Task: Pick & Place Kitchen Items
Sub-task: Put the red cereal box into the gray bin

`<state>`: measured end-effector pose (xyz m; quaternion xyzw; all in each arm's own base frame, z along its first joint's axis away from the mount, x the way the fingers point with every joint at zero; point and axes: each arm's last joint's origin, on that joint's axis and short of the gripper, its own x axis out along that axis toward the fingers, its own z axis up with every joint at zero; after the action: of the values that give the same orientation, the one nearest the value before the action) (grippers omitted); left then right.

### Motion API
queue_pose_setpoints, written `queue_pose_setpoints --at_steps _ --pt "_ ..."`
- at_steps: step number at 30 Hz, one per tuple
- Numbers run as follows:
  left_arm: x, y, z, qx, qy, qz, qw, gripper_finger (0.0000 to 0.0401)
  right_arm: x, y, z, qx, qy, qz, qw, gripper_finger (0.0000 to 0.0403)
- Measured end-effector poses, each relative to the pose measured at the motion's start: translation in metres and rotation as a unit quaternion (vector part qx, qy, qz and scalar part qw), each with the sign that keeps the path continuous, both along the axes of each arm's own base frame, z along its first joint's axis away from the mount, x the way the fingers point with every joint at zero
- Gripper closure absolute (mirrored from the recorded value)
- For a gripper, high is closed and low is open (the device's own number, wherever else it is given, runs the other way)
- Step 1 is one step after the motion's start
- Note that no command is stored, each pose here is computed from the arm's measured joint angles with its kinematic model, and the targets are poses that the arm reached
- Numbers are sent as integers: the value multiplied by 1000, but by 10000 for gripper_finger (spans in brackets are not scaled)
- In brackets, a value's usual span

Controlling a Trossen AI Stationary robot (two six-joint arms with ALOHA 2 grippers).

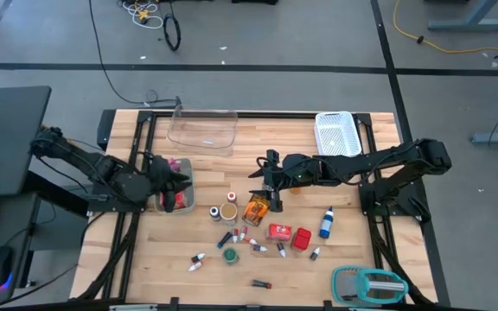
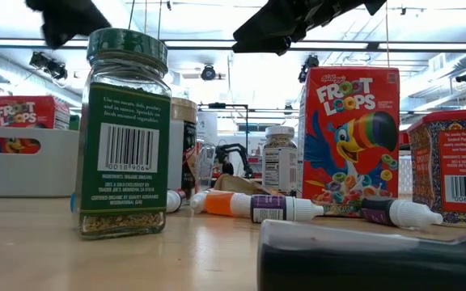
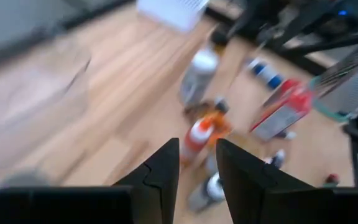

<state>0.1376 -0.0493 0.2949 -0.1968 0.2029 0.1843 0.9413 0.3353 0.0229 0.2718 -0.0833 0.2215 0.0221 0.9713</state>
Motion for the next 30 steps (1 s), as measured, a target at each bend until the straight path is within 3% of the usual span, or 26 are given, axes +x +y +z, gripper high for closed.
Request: queue_pose_setpoints --at_steps 6,16,25,30 --pt "10 -4 10 72 -36 -33 996 285 -2 1 -4 5 25 6 1000 179" --pt "20 -8 5 154 -5 -40 987 285 -17 40 -18 25 116 76 990 179" --pt "28 -11 -1 194 24 -47 980 285 -41 64 -35 100 250 30 963 180" --pt "28 -12 -2 195 26 -48 979 285 -48 71 -38 125 284 5 951 198"
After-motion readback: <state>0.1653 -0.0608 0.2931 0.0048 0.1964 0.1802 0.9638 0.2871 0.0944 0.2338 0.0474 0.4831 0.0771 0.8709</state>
